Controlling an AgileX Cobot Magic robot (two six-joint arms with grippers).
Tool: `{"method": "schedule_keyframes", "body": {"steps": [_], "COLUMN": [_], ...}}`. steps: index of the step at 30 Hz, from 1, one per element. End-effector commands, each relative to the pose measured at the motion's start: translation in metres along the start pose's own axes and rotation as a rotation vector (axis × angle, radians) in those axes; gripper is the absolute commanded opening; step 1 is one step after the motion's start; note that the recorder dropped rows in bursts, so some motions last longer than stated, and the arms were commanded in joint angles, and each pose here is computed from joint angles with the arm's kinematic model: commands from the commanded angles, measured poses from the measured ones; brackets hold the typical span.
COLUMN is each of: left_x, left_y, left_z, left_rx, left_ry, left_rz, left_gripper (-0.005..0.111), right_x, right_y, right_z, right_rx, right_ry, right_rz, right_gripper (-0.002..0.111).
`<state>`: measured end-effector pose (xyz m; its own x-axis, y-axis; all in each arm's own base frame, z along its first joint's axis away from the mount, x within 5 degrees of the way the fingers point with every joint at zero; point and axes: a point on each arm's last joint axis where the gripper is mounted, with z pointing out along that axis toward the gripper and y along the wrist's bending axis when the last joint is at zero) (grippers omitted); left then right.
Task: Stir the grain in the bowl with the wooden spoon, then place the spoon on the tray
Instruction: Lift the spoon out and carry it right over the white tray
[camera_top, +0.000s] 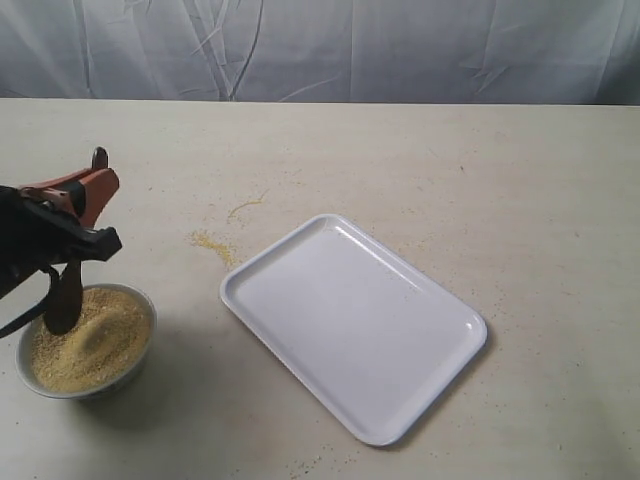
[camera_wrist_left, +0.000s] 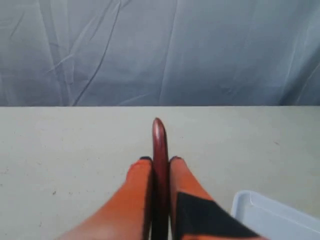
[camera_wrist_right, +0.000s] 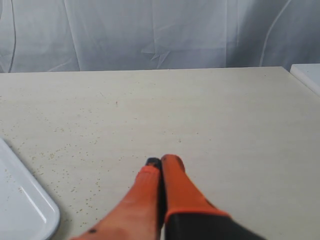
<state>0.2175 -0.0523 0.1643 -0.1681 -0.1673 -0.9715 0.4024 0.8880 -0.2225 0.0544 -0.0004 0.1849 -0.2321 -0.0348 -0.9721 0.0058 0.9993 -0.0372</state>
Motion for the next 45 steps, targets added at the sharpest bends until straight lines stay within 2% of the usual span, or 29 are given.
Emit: {"method": "schedule_keyframes", "body": {"steps": [1, 9, 12, 13, 16, 18, 19, 20, 23, 24, 27, 33, 36, 40, 45], "left_x": [-0.014, -0.044, -0.055, -0.066, -0.092, -0.115, -0.121, -0.128, -0.132, -0.128, -0.110, -0.073, -0.045, -0.005, 0.040], "left_y": [-0.001, -0.009, -0.008, -0.008, -0.014, -0.031, -0.037, -0.042, -0.046, -0.047, -0.062, -0.112, -0.138, -0.170, -0.184], "left_z": [-0.005, -0.019, -0.021, -0.018, -0.008, 0.003, 0.009, 0.015, 0.042, 0.054, 0.085, 0.141, 0.170, 0.189, 0.197], "left_rx": [-0.026, -0.041, -0.102, -0.134, -0.115, 0.050, 0.118, 0.183, 0.307, 0.330, 0.397, 0.496, 0.587, 0.734, 0.767], "left_ry": [-0.078, -0.206, -0.109, -0.022, 0.141, 0.255, 0.321, 0.385, 0.461, 0.496, 0.587, 0.694, 0.783, 0.905, 1.009], "left_rz": [0.003, 0.092, 0.037, -0.007, -0.053, -0.084, -0.063, -0.107, -0.236, -0.281, -0.305, -0.257, -0.275, -0.286, -0.298], "left_gripper": [0.000, 0.000, 0.000, 0.000, 0.000, 0.000, 0.000, 0.000, 0.000, 0.000, 0.000, 0.000, 0.000, 0.000, 0.000], "right_x": [-0.001, -0.001, -0.001, -0.001, -0.001, -0.001, -0.001, -0.001, -0.001, -0.001, -0.001, -0.001, -0.001, -0.001, -0.001], "right_y": [0.000, 0.000, 0.000, 0.000, 0.000, 0.000, 0.000, 0.000, 0.000, 0.000, 0.000, 0.000, 0.000, 0.000, 0.000], "right_z": [0.000, 0.000, 0.000, 0.000, 0.000, 0.000, 0.000, 0.000, 0.000, 0.000, 0.000, 0.000, 0.000, 0.000, 0.000], "right_rx": [-0.002, -0.002, -0.002, -0.002, -0.002, -0.002, -0.002, -0.002, -0.002, -0.002, -0.002, -0.002, -0.002, -0.002, -0.002], "right_ry": [-0.016, -0.016, -0.016, -0.016, -0.016, -0.016, -0.016, -0.016, -0.016, -0.016, -0.016, -0.016, -0.016, -0.018, -0.018], "right_rz": [-0.002, -0.002, -0.002, -0.002, -0.002, -0.002, -0.002, -0.002, -0.002, -0.002, -0.002, -0.002, -0.002, -0.002, -0.002], "right_gripper": [0.000, 0.000, 0.000, 0.000, 0.000, 0.000, 0.000, 0.000, 0.000, 0.000, 0.000, 0.000, 0.000, 0.000, 0.000]}}
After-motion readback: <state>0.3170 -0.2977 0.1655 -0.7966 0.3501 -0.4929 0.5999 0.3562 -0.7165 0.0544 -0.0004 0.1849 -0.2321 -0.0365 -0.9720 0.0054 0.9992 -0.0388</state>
